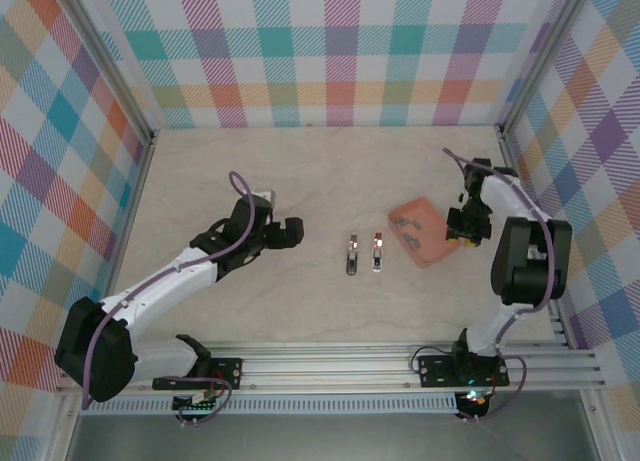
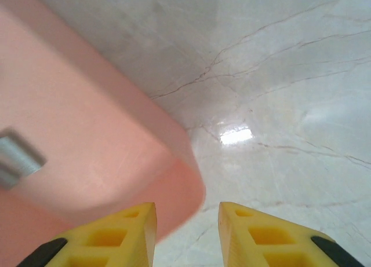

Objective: Load the staples into the stapler

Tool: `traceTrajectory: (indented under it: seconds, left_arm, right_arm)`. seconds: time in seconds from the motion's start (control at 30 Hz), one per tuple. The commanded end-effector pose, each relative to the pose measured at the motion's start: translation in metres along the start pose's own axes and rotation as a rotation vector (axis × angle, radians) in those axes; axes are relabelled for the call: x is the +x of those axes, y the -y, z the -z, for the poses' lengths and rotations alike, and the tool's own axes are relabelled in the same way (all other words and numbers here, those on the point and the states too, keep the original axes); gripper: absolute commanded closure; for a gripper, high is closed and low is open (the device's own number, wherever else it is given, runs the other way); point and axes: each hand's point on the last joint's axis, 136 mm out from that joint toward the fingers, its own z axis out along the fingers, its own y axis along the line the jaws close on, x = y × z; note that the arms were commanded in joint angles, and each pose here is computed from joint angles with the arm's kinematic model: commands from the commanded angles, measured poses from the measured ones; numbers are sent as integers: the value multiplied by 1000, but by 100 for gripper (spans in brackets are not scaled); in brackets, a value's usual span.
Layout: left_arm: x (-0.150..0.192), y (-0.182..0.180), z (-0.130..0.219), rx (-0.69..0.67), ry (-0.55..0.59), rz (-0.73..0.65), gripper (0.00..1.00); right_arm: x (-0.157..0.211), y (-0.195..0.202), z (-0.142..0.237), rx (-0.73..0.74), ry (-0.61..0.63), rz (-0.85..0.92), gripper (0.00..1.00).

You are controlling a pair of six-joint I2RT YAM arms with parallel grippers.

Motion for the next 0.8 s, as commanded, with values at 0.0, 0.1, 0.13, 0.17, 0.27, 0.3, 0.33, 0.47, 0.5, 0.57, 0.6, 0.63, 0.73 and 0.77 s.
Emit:
traceTrajectory:
  seconds: [0.0,0.1,0.13,0.17,0.27,0.3,0.33,0.47,0.5,0.57,0.6,0.63,0.73,0.77]
  left_arm:
    - [-15,3,7,18,40,7,0]
    - [-10,9,3,54,22,0,0]
    - [-8,10,1,62,15,5,0]
    - [-6,11,1,72,11,13,0]
    - [-1,21,0,141,5,20,0]
    - [1,24,0,161,4,15,0]
    - [2,27,0,181,6,9,0]
    - [6,31,-1,213,5,-5,0]
    - [7,31,-1,216,3,-6,0]
    - [8,31,-2,217,1,-3,0]
    - [7,31,-2,216,2,-2,0]
    - [8,31,-3,213,-1,-3,0]
    - [7,30,-3,210,2,0,0]
    - [7,30,-4,208,1,0,0]
  right_arm:
    - [-5,-20,38,-64,100,61,67]
    - [-11,-45,53,-131,181,152,68]
    - [-13,-52,56,-159,193,168,68]
    - [-14,-59,57,-184,195,186,69]
    - [-17,-78,50,-200,184,249,70]
    - [-19,-81,46,-192,180,262,69]
    - [-21,-86,41,-189,171,279,69]
    - [-34,-99,20,-173,138,317,71]
    - [-38,-101,14,-169,131,322,71]
    - [-45,-105,3,-159,119,331,71]
    - [-48,-105,-1,-153,119,335,72]
    - [-52,-106,-6,-145,116,340,71]
    - [-60,-108,-16,-134,112,351,70]
    - [-61,-110,-19,-135,111,359,70]
